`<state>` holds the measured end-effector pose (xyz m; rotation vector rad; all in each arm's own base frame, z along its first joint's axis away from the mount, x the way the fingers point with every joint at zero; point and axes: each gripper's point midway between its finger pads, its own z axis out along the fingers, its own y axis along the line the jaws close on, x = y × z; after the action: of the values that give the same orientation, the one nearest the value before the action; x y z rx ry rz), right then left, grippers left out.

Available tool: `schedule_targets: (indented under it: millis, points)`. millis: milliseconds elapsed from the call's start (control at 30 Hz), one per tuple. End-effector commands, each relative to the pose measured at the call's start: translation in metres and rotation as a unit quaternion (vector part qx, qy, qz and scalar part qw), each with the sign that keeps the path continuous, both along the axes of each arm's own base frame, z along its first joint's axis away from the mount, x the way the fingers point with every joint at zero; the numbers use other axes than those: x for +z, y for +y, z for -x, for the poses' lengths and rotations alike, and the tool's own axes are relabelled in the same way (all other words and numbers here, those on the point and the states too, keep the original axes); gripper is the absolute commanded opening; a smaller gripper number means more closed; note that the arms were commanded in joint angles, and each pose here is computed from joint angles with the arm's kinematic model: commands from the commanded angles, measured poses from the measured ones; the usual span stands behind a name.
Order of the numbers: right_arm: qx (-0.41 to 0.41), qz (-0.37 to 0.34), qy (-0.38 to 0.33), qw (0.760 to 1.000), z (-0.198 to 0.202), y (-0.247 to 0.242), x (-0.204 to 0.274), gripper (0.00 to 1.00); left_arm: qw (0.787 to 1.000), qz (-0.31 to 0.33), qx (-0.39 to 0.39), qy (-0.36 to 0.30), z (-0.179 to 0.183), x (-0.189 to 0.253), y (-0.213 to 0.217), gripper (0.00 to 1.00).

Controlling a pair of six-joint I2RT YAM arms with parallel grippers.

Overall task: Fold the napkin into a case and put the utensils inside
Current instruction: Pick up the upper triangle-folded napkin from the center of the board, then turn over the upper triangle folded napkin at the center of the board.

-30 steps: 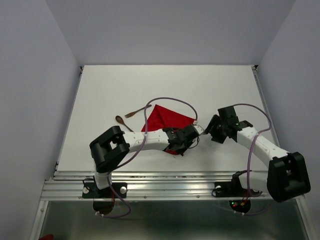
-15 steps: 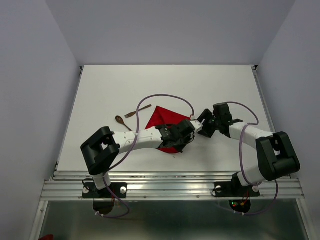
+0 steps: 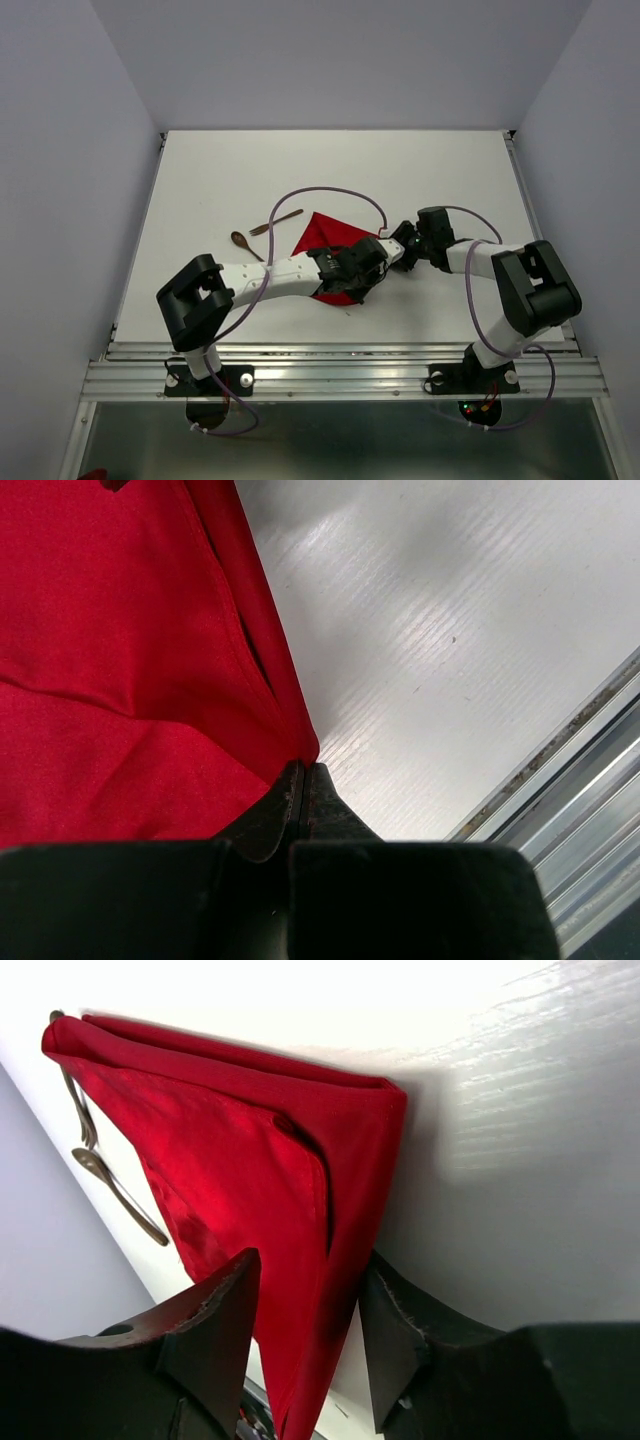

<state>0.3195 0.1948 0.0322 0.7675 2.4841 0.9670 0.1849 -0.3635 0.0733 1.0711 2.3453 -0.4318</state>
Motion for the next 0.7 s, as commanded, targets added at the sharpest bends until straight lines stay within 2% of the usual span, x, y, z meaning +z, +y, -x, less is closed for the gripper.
schedule_targets:
  millis: [0,167,367,667]
  points:
    - [-0.004,0.003,-0.001,1.0,-0.005,0.003,-0.007,0.47,0.999,0.035,-0.006,-0.024,-0.005,0.036,-0.005,0.0]
    - [-0.011,0.003,0.001,1.0,-0.011,0.004,-0.011,0.34,0.999,0.039,-0.008,-0.025,-0.005,0.039,-0.006,0.0]
    - [-0.024,0.02,-0.006,0.999,-0.015,-0.002,-0.006,0.01,0.999,0.04,-0.005,-0.033,-0.007,0.048,-0.004,0.0]
    - [-0.061,0.068,-0.081,0.993,-0.03,-0.024,0.061,0.01,0.997,0.052,0.004,-0.062,-0.016,0.094,-0.003,0.0]
